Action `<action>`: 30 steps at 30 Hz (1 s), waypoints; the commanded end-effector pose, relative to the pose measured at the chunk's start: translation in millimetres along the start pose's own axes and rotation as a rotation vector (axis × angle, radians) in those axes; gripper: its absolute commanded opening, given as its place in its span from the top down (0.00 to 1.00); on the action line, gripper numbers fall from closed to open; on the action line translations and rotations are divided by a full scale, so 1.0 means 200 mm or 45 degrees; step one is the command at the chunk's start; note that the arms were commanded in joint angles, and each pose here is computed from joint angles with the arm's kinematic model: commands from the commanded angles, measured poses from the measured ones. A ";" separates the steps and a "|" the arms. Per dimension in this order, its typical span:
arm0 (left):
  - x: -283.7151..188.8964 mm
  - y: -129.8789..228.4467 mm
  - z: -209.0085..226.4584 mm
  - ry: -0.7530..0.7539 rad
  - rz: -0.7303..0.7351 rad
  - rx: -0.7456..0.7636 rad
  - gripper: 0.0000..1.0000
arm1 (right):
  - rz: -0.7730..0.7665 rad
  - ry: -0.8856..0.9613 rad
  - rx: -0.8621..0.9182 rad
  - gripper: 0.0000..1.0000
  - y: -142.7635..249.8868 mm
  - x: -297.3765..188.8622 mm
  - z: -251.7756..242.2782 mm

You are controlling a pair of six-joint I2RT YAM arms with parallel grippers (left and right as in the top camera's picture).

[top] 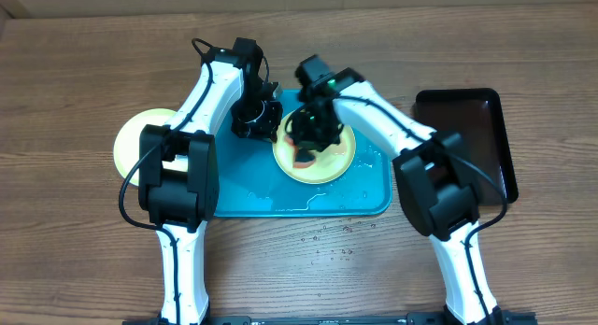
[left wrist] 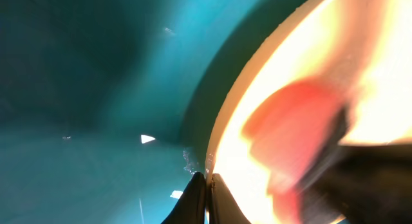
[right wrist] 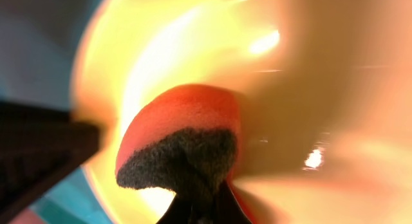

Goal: Clean dirty plates on tray and stack at the side
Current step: 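Scrub front yellow plate with sponge while left gripper holds rim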

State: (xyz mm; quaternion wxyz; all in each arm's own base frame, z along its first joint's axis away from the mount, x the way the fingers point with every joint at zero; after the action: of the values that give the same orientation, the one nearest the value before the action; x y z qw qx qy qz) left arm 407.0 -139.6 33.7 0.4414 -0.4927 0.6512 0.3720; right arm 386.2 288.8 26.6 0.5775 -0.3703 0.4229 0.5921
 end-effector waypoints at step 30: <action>-0.10 -0.04 0.07 -0.013 -0.060 -0.013 0.96 | -0.049 -0.100 -0.038 0.96 0.01 0.04 0.18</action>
State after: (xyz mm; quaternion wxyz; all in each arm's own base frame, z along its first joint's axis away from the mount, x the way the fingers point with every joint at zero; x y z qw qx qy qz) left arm 411.1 -125.8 34.8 0.4368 -0.5010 0.6426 0.3812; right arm 398.9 315.9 32.2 0.6099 -0.3719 0.3814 0.5867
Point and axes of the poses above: each gripper's point midway between its finger pads, its own x axis out along the fingers, its own z axis along the line the jaws close on, y = z × x, the point moved 1 cm from there along -x, back along the fingers, and after that the axes turned 6 degrees about x, right-handed, at the moved point
